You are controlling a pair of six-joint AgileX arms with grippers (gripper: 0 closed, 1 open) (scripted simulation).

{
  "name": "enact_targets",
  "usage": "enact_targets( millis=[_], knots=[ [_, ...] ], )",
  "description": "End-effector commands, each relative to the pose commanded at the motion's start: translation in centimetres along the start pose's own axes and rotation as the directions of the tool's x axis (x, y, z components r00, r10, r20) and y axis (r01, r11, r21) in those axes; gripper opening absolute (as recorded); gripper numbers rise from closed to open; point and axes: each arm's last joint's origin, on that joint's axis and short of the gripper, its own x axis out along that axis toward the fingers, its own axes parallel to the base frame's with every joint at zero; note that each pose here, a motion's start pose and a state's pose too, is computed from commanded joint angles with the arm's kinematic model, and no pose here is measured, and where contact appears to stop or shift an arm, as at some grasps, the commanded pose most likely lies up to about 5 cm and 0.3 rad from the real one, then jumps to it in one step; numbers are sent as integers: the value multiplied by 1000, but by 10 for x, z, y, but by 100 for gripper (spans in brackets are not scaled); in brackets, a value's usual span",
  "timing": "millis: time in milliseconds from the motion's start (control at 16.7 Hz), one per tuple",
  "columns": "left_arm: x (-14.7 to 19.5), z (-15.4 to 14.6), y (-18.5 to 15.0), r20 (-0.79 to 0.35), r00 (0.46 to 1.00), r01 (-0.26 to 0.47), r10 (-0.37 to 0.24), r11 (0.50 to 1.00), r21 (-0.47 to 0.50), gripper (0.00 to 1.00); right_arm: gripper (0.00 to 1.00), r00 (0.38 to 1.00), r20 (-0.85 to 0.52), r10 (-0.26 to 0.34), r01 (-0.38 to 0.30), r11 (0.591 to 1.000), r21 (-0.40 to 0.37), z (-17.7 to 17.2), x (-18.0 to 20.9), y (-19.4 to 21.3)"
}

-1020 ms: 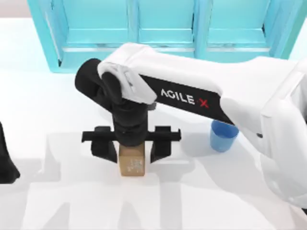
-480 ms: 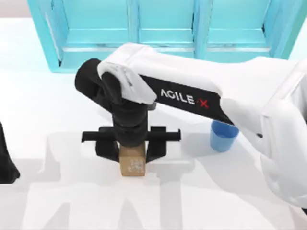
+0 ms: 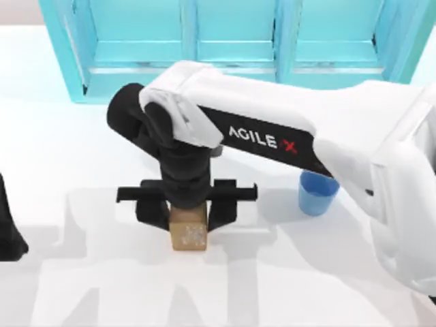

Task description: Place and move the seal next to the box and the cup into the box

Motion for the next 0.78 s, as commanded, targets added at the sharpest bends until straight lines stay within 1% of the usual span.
enact_targets(
  millis=[120, 240, 420, 480, 660, 780],
  knots=[
    [0, 0, 0, 0, 1000, 0, 0, 1000, 0, 100, 0, 1000, -11, -11, 12, 1000, 4, 5, -9, -14],
    [0, 0, 0, 0, 1000, 0, 0, 1000, 0, 100, 0, 1000, -9, -11, 11, 1000, 2, 6, -30, -32],
    [0, 0, 0, 0, 1000, 0, 0, 1000, 0, 100, 0, 999, 33, 33, -33, 999, -5, 2, -80, -60],
    [0, 0, 0, 0, 1000, 0, 0, 1000, 0, 100, 0, 999, 32, 30, -30, 1000, -6, -1, -89, -71],
    [0, 0, 0, 0, 1000, 0, 0, 1000, 0, 100, 0, 1000, 4, 3, -3, 1000, -1, -1, -99, -97],
    [0, 0, 0, 0, 1000, 0, 0, 1000, 0, 100, 0, 1000, 2, 2, -2, 1000, -1, -1, -100, -98]
  ],
)
